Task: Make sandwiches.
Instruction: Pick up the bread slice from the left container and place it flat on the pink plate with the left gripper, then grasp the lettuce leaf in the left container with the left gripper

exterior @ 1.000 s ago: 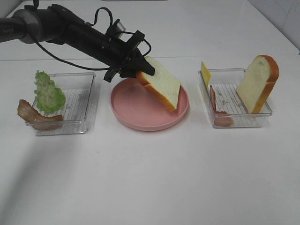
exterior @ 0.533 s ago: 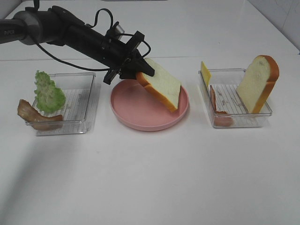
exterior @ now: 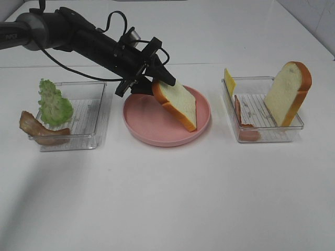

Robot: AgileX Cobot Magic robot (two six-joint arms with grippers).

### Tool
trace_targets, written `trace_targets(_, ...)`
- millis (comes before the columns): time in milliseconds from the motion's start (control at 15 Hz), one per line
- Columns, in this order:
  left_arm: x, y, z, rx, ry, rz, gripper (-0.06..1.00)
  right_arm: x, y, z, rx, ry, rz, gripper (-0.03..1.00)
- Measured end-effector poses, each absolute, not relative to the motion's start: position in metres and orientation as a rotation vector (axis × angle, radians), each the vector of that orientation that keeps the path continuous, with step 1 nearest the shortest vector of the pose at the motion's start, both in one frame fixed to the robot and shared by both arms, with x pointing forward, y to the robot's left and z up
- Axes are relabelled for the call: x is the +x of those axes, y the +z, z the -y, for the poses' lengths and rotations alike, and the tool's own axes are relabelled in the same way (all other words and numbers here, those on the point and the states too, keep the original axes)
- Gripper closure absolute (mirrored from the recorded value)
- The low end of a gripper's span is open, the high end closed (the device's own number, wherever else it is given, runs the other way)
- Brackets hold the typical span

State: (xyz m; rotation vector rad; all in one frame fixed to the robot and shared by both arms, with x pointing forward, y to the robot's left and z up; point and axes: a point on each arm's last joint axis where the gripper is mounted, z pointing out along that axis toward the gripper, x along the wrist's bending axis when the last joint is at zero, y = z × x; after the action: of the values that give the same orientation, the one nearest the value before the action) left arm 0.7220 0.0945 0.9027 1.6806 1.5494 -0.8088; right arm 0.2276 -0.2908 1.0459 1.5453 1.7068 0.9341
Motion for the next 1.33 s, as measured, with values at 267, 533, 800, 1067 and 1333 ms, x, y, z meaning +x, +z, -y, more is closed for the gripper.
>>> trace_targets(267, 0.720, 0.906, -0.098, 1.754, -0.773, -1.543, 0.22, 0.228, 1.046, 0.291, 1.545, 0.934, -1.707, 0.19)
trace_targets(533, 0.717, 0.925, -0.105, 1.879, -0.645, -1.550, 0.18, 0.228, 1.046, 0.291, 1.545, 0.934, -1.707, 0.19)
trace_targets(800, 0.717, 0.944, -0.105, 2.018, -0.463, -1.589, 0.18, 0.228, 1.046, 0.291, 1.545, 0.934, -1.707, 0.19)
trace_targets(1067, 0.717, 0.973, -0.085, 2.138, -0.233, -1.541, 0.18, 0.228, 1.046, 0.291, 1.545, 0.934, -1.707, 0.19)
trace_targets(1333, 0.721, 1.005, -0.079, 2.121, -0.053, -1.517, 0.18, 0.228, 1.046, 0.291, 1.545, 0.934, -1.707, 0.19)
